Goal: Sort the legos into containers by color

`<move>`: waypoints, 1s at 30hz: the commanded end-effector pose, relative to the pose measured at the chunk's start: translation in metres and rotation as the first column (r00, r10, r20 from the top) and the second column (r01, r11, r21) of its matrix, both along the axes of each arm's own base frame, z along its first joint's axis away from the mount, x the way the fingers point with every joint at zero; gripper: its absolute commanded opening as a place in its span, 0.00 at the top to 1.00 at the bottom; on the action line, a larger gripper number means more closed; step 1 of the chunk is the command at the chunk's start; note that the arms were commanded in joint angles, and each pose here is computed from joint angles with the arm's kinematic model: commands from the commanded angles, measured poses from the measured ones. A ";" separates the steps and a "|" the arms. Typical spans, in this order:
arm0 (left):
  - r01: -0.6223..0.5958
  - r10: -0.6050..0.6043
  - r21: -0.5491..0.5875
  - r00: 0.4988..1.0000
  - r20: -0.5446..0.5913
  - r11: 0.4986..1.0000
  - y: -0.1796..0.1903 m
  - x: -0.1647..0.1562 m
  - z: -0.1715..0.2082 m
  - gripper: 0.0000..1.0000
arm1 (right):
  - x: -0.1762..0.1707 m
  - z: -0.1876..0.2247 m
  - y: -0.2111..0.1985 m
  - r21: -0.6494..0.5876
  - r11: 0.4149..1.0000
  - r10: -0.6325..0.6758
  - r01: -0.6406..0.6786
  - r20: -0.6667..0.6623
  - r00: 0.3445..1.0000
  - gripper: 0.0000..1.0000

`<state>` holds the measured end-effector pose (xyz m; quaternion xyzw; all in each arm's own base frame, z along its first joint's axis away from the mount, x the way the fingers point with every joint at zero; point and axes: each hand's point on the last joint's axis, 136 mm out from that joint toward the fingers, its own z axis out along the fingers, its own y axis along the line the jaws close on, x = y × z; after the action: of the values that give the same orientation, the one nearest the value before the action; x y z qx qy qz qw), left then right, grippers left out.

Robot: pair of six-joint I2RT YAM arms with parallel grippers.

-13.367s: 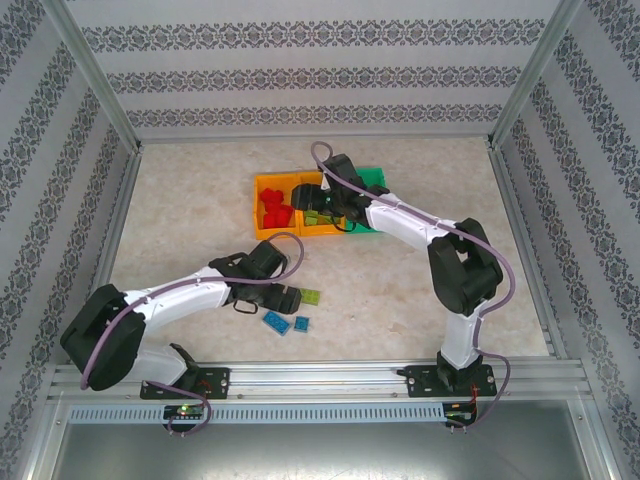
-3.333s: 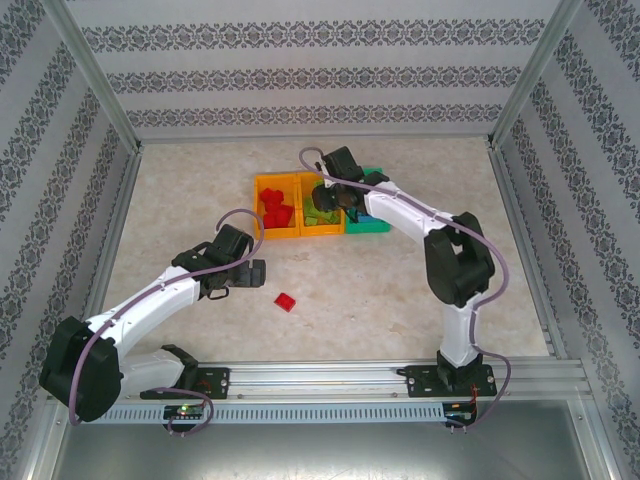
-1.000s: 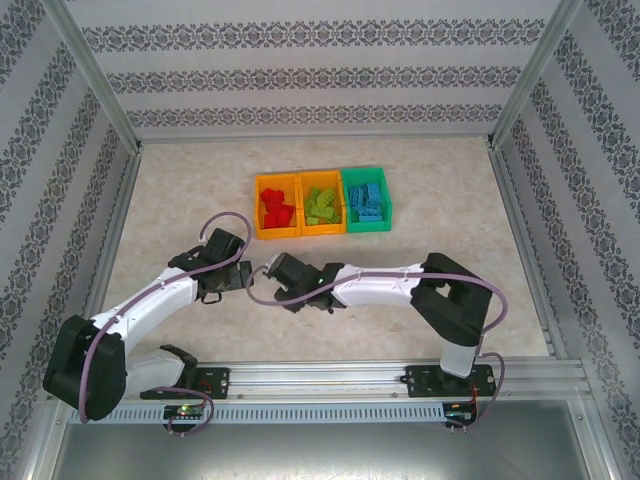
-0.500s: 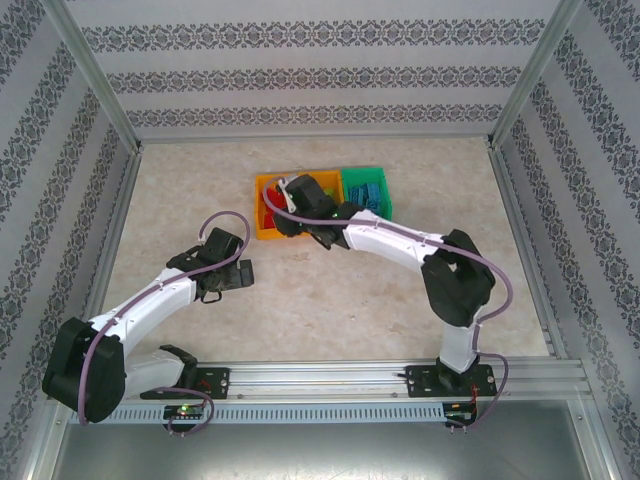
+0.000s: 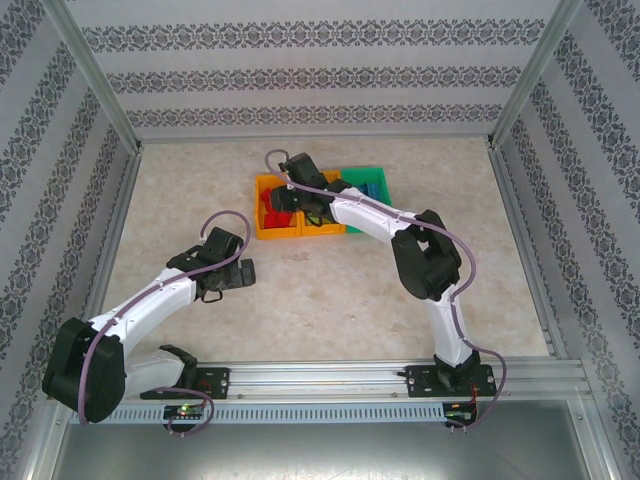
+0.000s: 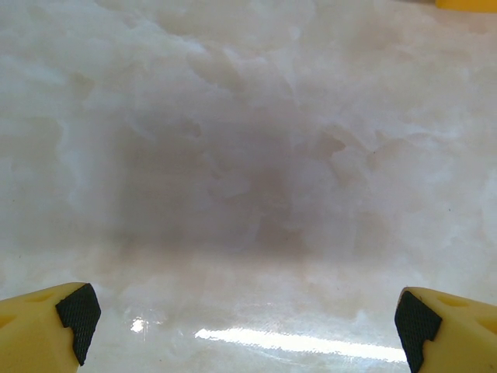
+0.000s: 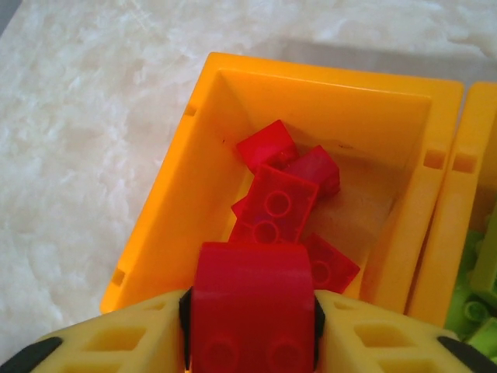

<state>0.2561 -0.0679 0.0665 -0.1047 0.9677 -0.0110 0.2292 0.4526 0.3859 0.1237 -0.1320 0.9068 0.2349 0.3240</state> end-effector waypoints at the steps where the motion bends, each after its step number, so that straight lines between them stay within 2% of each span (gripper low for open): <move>1: 0.010 -0.009 -0.009 1.000 0.029 1.000 -0.001 0.007 0.007 0.01 | 0.007 0.006 0.001 0.015 1.000 -0.008 0.008 -0.017 1.000 0.40; 6: 0.009 -0.009 -0.003 0.999 0.033 1.000 0.000 0.008 0.009 0.01 | -0.003 0.033 0.002 0.064 0.998 0.016 -0.016 0.000 1.000 0.13; 10: 0.018 -0.018 0.003 0.998 0.055 1.000 0.000 0.012 0.013 0.01 | -0.019 0.075 -0.009 0.095 0.995 0.021 -0.030 0.087 0.996 0.05; 13: 0.015 -0.017 0.034 0.997 0.080 0.999 0.004 0.017 0.019 0.01 | -0.034 0.102 -0.033 0.048 0.999 0.013 -0.022 0.179 0.984 0.02; 16: -0.008 -0.003 0.089 0.993 0.118 0.996 0.014 0.023 0.028 0.01 | -0.045 0.113 -0.085 -0.096 0.993 -0.036 0.069 0.316 0.948 0.02; 20: -0.015 -0.023 0.175 0.977 0.213 0.984 0.025 0.037 0.045 0.01 | -0.059 0.107 -0.182 -0.241 0.930 -0.139 0.279 0.471 0.871 0.02; 23: -0.029 -0.053 0.274 0.957 0.286 0.961 0.038 0.047 0.058 0.01 | -0.072 0.095 -0.257 -0.259 0.864 -0.237 0.431 0.546 0.803 0.02; 26: -0.066 -0.078 0.370 0.930 0.360 0.927 0.051 0.056 0.070 0.01 | -0.086 0.084 -0.325 -0.217 0.791 -0.356 0.572 0.596 0.720 0.02; 30: -0.093 -0.151 0.491 0.888 0.433 0.866 0.060 0.072 0.078 0.01 | -0.099 0.059 -0.383 -0.109 0.748 -0.472 0.655 0.606 0.640 0.02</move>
<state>0.3110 -0.0268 0.1254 -0.0394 0.8981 0.1360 0.4165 0.3487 0.0244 0.1571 0.0178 0.8453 -0.0807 0.5278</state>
